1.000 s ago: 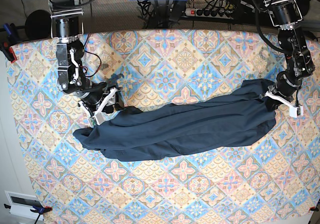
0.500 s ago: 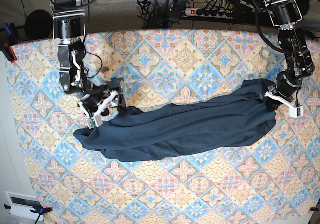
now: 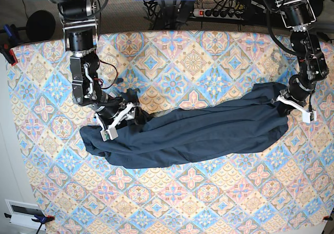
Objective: Layout the t-shirt on the table in an organized manner, then fold the t-shirt properly
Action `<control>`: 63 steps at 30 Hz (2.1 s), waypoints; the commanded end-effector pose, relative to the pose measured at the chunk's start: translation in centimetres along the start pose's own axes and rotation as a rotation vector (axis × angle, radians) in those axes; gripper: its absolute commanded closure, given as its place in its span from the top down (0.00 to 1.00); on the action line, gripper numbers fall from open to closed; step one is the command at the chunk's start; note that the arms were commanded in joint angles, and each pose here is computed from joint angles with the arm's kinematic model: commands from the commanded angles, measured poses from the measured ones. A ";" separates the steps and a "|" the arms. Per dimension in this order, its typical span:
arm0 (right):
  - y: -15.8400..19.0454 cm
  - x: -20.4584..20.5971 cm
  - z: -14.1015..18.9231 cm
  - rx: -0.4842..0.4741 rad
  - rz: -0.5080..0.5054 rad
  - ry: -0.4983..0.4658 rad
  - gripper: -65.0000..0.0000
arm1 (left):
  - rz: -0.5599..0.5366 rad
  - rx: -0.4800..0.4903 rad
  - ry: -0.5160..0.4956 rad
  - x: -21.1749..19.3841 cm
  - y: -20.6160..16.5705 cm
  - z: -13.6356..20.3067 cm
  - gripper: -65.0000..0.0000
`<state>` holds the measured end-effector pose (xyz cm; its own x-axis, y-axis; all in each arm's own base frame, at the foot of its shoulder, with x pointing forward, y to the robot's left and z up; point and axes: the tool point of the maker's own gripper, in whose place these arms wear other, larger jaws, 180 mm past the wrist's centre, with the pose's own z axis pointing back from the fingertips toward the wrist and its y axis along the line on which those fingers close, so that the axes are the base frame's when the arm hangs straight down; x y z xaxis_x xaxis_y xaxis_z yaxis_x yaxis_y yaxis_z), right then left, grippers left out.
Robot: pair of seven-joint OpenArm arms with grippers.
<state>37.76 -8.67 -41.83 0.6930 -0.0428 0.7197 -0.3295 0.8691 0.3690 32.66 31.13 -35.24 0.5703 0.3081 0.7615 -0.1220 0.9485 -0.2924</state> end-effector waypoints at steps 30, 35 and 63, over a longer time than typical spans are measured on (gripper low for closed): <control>-4.9 9.4 16.4 -0.287 0.293 -0.234 0.00 | -0.031 -0.009 -0.040 1.5 -0.1 0.7 0.00; -5.1 7.5 18.0 -0.324 0.343 -0.136 0.00 | -0.107 -0.037 -0.053 1.4 -2.0 2.5 0.00; -5.3 4.1 15.7 -0.383 0.521 0.105 0.00 | -0.549 -0.154 0.599 -13.1 -3.7 11.9 0.13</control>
<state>31.38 -20.79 -33.05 0.6049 0.4588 0.6508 -0.4130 0.8796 -0.2363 15.42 24.19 -37.89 0.8688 -0.3182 0.3794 0.3779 0.9211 -0.0930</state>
